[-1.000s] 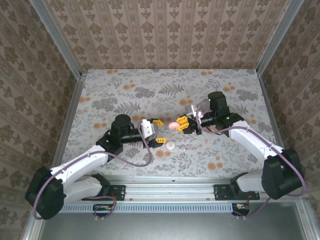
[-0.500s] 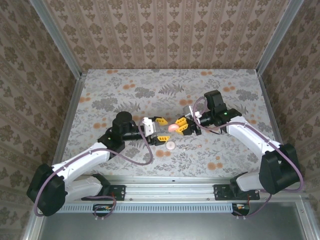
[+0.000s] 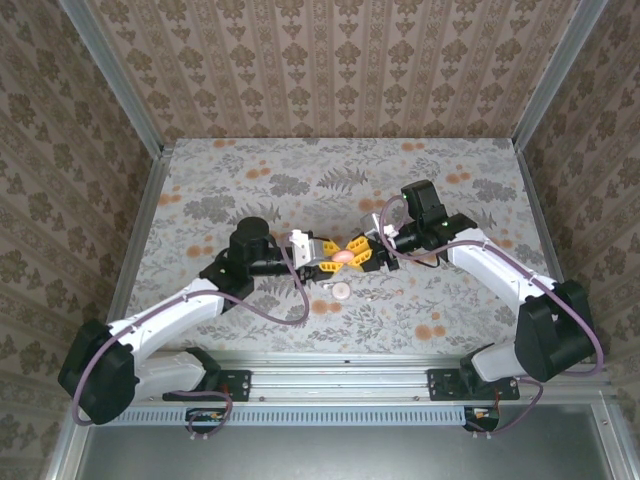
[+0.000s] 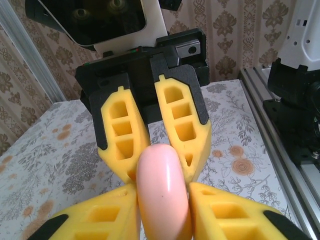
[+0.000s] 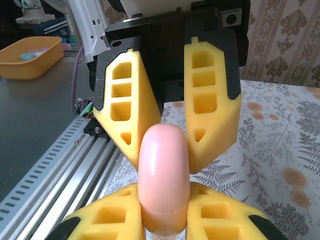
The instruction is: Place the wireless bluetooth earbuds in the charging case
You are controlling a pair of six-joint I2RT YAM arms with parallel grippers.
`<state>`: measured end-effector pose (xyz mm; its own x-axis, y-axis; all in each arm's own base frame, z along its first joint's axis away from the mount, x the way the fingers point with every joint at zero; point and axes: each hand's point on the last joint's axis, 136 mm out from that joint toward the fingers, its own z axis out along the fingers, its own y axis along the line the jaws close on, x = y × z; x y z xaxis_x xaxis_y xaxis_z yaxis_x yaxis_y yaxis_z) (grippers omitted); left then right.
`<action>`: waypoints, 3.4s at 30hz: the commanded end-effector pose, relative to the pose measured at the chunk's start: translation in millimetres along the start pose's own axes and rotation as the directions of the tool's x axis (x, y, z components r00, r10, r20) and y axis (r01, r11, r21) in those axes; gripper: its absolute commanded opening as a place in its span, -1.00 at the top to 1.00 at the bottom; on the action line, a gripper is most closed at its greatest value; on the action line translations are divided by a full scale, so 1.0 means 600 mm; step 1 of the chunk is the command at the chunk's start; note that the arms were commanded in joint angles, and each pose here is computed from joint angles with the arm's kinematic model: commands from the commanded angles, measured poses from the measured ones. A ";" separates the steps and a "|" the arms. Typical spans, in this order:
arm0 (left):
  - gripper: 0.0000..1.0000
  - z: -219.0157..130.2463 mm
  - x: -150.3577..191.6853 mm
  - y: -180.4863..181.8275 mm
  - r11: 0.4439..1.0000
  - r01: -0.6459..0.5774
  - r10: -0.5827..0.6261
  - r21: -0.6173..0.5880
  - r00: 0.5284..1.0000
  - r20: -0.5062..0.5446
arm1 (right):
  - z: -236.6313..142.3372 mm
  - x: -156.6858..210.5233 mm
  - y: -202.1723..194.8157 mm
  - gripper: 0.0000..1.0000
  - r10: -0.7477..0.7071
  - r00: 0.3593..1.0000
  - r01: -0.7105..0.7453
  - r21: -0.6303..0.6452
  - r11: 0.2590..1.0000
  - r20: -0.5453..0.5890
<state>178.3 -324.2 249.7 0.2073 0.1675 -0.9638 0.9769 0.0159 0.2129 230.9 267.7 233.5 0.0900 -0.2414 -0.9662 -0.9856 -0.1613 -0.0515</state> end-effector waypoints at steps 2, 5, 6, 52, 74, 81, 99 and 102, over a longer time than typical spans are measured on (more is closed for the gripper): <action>0.51 0.001 -0.021 -0.007 0.999 -0.011 0.011 0.039 1.000 -0.001 | 0.000 -0.010 0.001 0.61 -0.023 1.000 0.023 -0.003 1.000 -0.003; 0.55 -0.004 -0.006 0.001 1.000 -0.020 0.020 0.002 0.997 -0.068 | -0.009 -0.003 0.000 0.33 -0.020 0.997 0.024 0.053 0.998 -0.069; 0.56 -0.007 0.002 0.003 0.999 -0.032 0.030 -0.011 0.995 -0.100 | -0.013 0.003 -0.003 0.27 -0.022 0.994 0.032 0.088 0.996 -0.106; 0.46 -0.012 0.033 0.005 0.995 -0.090 0.077 -0.047 0.971 -0.225 | 0.030 0.012 -0.022 0.61 -0.096 0.947 0.136 0.111 0.985 -0.307; -0.02 -0.013 0.015 0.006 0.998 -0.036 0.033 -0.043 0.997 -0.066 | -0.004 -0.039 -0.003 0.62 -0.113 0.991 0.118 0.072 0.990 -0.073; -0.03 -0.013 0.020 0.013 0.998 -0.017 0.013 -0.057 0.998 -0.069 | -0.005 -0.047 0.002 0.62 -0.127 0.990 0.130 0.061 0.990 -0.057; 0.20 -0.003 0.019 0.017 0.999 0.025 -0.026 -0.025 0.998 -0.052 | -0.004 -0.050 0.001 0.62 -0.139 0.989 0.142 0.056 0.988 -0.052; 0.20 -0.002 0.019 0.017 0.999 0.030 -0.031 -0.019 0.998 -0.049 | -0.004 -0.050 0.001 0.62 -0.139 0.989 0.141 0.055 0.988 -0.051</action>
<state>190.7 -318.4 228.0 0.1611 0.2568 -0.9530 0.9816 0.0583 0.1816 233.2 270.8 246.9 0.1874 -0.3144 -0.9306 -0.9807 -0.1134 -0.1592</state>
